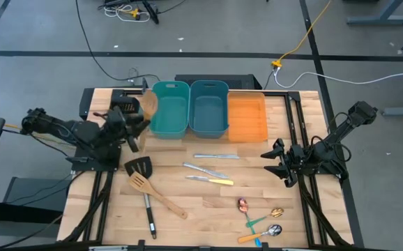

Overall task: Pick & Place Kitchen Items
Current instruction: Put the right wooden spatula into the green bin

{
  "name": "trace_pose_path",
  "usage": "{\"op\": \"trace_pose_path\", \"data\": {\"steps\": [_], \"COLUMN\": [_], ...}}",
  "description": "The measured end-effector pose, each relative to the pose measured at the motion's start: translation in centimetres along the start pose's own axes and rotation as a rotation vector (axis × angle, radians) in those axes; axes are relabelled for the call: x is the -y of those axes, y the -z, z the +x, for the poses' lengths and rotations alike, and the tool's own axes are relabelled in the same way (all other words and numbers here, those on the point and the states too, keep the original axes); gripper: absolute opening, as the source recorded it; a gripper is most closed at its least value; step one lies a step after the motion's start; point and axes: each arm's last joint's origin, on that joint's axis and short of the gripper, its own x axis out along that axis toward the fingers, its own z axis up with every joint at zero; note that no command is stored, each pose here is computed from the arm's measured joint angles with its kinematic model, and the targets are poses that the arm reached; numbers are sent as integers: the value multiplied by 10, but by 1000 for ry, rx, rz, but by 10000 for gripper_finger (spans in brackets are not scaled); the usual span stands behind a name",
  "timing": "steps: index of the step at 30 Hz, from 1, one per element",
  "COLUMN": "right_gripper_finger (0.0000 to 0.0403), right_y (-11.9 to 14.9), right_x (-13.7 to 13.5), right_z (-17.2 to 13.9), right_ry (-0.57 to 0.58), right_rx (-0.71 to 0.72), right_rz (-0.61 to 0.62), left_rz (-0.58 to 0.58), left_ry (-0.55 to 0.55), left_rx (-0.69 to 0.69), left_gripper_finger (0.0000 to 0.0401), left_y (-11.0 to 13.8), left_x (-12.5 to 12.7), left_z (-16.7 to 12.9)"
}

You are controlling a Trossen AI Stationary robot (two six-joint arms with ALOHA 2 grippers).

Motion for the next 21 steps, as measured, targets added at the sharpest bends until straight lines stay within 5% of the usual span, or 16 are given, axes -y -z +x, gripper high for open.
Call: {"op": "trace_pose_path", "data": {"steps": [12, 21], "right_gripper_finger": [240, 240], "right_y": [0, 0], "right_x": [1, 1], "right_z": [0, 0], "right_ry": [39, 40], "right_rx": [3, 3], "right_rz": [-3, -2], "left_rz": [-17, 2], "left_ry": [-238, -275], "left_rx": [108, 104], "left_gripper_finger": [94, 94], "left_y": [4, 6], "left_x": [-29, -51], "left_z": [24, 59]}}
